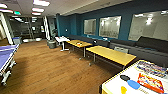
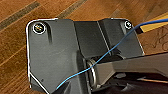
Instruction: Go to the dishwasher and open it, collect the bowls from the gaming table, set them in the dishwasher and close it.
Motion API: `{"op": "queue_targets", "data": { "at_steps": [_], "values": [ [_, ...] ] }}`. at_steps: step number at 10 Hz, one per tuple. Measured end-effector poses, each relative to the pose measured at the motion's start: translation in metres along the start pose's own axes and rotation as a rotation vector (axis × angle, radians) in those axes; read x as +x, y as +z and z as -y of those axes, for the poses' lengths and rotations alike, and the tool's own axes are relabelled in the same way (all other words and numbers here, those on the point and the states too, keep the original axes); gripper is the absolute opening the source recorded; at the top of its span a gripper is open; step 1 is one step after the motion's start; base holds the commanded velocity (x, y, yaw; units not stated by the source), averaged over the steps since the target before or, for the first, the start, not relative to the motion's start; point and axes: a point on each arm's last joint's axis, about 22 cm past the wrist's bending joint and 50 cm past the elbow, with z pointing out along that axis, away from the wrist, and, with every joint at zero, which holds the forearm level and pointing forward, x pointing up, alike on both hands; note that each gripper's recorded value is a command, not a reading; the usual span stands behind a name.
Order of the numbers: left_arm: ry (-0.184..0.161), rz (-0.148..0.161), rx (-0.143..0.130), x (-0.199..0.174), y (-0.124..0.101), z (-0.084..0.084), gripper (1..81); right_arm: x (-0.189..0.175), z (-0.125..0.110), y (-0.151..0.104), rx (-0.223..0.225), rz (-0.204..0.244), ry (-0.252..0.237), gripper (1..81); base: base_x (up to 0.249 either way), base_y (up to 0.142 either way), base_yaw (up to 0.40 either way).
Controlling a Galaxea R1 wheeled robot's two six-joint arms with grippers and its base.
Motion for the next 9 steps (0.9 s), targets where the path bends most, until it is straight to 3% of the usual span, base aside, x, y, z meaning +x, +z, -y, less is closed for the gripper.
{"op": "queue_targets", "data": {
  "at_steps": [9],
  "values": [
    [0.001,0.000,0.002,0.0018,-0.0007,0.0024,81.1,-0.0001,-0.0005,-0.0002,-0.001,0.000,0.000,81.1,0.000,0.000,-0.224]
  ]
}}
